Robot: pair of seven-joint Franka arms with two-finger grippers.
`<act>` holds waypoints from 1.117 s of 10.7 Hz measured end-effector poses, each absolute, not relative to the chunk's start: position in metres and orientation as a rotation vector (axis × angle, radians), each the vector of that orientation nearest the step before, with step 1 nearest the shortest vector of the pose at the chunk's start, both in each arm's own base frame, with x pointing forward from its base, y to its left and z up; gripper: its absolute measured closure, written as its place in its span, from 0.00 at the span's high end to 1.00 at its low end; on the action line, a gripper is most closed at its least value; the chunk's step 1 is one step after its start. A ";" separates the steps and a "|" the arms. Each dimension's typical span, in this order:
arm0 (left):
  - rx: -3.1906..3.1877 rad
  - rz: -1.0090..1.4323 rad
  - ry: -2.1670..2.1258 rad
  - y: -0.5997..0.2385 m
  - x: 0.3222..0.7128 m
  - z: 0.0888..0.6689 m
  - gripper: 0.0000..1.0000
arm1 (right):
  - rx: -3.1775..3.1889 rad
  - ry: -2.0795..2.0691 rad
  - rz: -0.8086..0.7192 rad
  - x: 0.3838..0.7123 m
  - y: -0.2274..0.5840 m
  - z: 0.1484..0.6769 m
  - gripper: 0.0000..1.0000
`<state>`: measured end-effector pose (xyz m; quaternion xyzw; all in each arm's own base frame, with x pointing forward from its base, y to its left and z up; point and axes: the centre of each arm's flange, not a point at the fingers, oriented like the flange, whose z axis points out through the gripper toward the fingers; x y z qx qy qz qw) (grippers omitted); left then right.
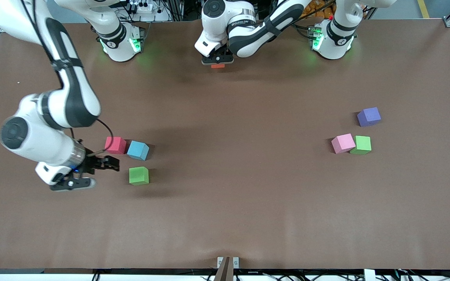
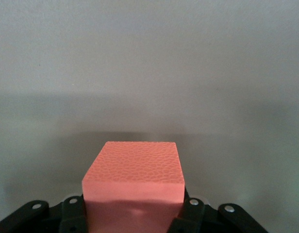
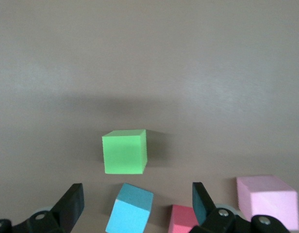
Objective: Arrange blocks into number 1
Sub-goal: 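Carry the orange cube to mid-table while the right gripper grasps the green cube, then lower the orange cube onto the table and open the left gripper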
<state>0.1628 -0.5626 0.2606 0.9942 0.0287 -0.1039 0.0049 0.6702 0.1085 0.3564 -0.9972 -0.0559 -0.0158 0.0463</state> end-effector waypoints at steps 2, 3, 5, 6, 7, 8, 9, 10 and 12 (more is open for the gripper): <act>3.148 -0.282 0.081 -0.560 0.165 0.228 0.60 | -3.057 -0.210 -0.062 0.676 0.126 0.333 0.98; 3.146 -0.268 0.078 -0.560 0.167 0.215 0.60 | -3.065 -0.217 -0.050 0.676 0.129 0.323 0.98; 3.134 -0.255 0.049 -0.562 0.164 0.203 0.60 | -3.074 -0.192 -0.033 0.677 0.133 0.307 0.97; 3.132 -0.223 0.007 -0.563 0.164 0.202 0.60 | -3.077 -0.132 -0.028 0.678 0.134 0.301 0.97; 3.134 -0.191 -0.036 -0.563 0.164 0.201 0.60 | -3.080 -0.073 -0.019 0.678 0.137 0.294 0.97; 3.131 -0.175 -0.060 -0.564 0.165 0.199 0.60 | -3.083 -0.031 -0.013 0.677 0.144 0.288 0.96; 3.126 -0.170 -0.064 -0.566 0.167 0.198 0.60 | -3.090 -0.011 -0.007 0.676 0.149 0.281 0.96; 3.121 -0.166 -0.059 -0.568 0.170 0.199 0.61 | -3.099 -0.012 0.000 0.675 0.151 0.273 0.96; 3.110 -0.154 -0.045 -0.573 0.177 0.204 0.79 | -3.112 -0.028 0.024 0.673 0.156 0.258 0.96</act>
